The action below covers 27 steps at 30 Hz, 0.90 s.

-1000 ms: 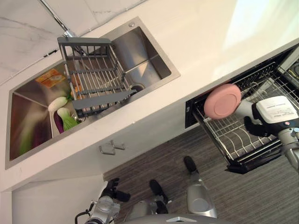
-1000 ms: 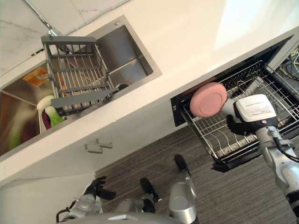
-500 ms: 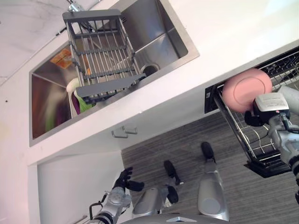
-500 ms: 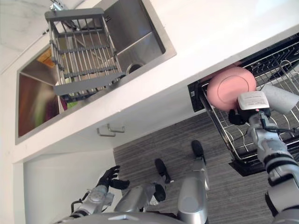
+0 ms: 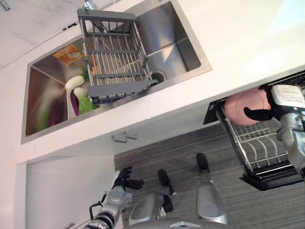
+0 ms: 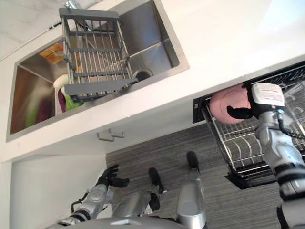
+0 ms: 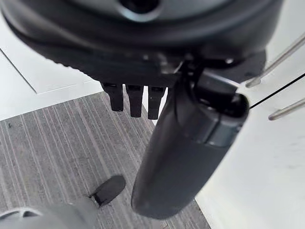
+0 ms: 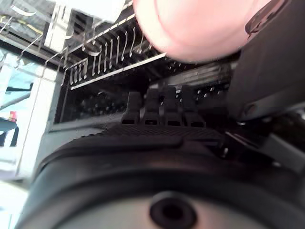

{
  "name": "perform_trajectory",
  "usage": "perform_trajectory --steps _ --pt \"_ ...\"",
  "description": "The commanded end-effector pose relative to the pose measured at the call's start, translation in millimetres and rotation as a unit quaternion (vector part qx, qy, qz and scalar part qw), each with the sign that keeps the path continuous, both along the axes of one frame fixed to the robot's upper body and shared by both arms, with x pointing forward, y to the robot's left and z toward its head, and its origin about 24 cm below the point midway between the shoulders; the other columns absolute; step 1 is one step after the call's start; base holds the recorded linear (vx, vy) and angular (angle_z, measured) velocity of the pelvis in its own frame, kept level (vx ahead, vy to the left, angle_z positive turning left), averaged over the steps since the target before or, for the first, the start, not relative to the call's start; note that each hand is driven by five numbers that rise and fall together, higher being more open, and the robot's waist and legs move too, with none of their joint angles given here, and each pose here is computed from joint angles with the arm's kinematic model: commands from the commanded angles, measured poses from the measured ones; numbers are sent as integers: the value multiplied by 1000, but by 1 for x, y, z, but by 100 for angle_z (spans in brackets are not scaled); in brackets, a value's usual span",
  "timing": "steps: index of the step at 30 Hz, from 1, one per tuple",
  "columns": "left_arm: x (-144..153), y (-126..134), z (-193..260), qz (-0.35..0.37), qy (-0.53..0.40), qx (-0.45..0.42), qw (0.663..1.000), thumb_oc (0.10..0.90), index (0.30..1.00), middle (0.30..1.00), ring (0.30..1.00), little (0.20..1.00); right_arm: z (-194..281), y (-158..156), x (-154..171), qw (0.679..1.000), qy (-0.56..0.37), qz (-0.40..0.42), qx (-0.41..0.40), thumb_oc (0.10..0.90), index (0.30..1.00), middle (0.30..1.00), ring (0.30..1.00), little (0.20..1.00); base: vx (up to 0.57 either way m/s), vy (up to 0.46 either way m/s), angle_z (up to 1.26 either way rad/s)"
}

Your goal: Place the dishes in the dishwasher.

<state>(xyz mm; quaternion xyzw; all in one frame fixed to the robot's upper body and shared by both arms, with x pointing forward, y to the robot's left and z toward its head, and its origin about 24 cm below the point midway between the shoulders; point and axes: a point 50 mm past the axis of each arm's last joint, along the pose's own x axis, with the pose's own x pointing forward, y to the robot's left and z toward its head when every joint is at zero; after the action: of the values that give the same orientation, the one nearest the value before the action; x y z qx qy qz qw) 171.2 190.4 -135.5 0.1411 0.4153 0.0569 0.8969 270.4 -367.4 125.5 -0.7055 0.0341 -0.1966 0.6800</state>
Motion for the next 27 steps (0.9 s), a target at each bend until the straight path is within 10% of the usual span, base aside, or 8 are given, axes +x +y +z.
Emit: perform_trajectory --steps 1,12,13,14,27 --pt "-10 37 1 17 17 60 998 800 900 900 900 900 41 -16 -3 992 -119 -34 -10 800 900 900 900 900 30 -56 7" --pt "-20 59 3 32 32 90 995 800 900 900 900 900 -69 -66 -122 908 -188 -314 201 800 900 900 900 900 -5 -1 -7" --pt "-19 57 3 29 30 88 995 800 900 900 900 900 -75 -66 -124 904 -183 -323 211 552 528 528 528 528 -60 56 -19" --pt "-19 56 3 26 29 87 995 800 900 900 900 900 -75 -63 -119 906 -185 -315 215 400 300 300 300 300 -66 63 -23" --pt "-17 21 -4 -29 24 52 998 800 900 900 900 900 -20 -47 -26 937 -209 -211 183 400 300 300 300 300 -8 38 -3"
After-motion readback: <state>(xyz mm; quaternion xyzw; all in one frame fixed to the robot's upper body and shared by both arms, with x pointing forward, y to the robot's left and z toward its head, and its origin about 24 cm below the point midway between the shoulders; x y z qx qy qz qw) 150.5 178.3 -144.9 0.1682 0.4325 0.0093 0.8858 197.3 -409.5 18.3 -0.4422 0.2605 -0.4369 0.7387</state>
